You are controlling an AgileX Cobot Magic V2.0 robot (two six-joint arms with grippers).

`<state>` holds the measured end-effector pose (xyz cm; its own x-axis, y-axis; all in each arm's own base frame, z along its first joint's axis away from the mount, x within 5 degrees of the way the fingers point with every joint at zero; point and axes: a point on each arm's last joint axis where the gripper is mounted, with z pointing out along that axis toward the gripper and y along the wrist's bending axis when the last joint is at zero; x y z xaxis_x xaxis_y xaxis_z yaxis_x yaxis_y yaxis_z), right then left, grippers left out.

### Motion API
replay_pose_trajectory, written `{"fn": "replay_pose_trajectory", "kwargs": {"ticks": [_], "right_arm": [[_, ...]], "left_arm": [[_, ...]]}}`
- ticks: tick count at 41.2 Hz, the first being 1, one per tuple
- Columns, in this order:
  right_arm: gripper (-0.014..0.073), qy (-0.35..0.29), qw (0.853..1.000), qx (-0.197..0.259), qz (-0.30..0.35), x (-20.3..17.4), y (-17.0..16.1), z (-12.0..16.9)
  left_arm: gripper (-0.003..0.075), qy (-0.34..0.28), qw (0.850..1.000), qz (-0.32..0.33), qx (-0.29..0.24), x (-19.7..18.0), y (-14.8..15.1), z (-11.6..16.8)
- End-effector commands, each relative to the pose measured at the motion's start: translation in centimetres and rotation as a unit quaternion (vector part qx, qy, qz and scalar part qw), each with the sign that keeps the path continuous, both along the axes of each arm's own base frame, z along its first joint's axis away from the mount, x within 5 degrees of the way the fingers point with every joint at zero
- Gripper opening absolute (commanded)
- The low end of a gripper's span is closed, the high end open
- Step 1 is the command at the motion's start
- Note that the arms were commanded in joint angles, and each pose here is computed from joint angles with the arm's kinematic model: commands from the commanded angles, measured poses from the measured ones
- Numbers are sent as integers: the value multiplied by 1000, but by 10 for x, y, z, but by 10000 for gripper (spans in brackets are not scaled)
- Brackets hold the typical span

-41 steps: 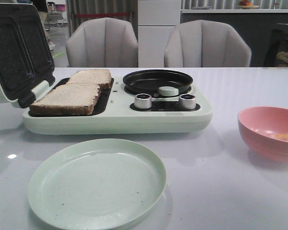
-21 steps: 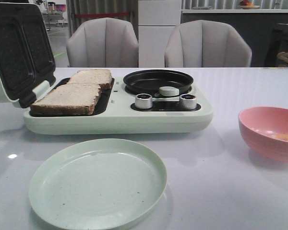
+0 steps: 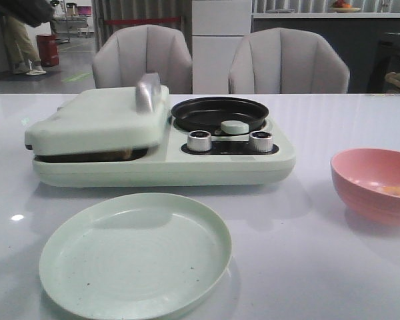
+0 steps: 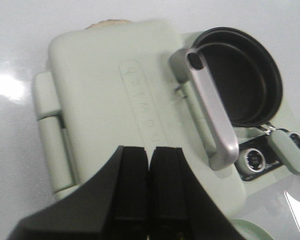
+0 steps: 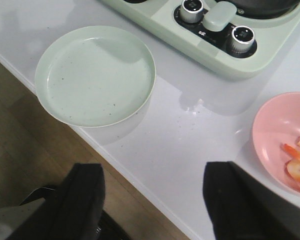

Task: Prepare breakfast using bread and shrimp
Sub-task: 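Grasp the grill lid handle with the left gripper and close the lid, then grasp the pink bowl rim with the right gripper and lift it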

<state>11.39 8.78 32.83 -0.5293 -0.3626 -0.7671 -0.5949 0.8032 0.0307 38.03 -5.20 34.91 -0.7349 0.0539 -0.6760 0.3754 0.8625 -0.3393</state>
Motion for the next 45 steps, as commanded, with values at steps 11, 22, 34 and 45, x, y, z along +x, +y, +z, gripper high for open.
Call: {"fn": "replay_pose_trajectory", "kwargs": {"ticks": [11, 22, 34, 45], "right_arm": [[519, -42, 999, 27, 0, 2, 1, 14], [519, -42, 999, 27, 0, 2, 1, 14], [519, -42, 999, 27, 0, 2, 1, 14], [519, -43, 999, 28, 0, 2, 1, 14]], "left_arm": [[99, -123, 988, -97, -8, -92, -68, 47], [102, -188, 966, -176, -2, -180, -102, 36], [102, -214, 942, -256, -25, -262, -92, 13], [102, -244, 934, -257, -42, -297, -63, 2]]}}
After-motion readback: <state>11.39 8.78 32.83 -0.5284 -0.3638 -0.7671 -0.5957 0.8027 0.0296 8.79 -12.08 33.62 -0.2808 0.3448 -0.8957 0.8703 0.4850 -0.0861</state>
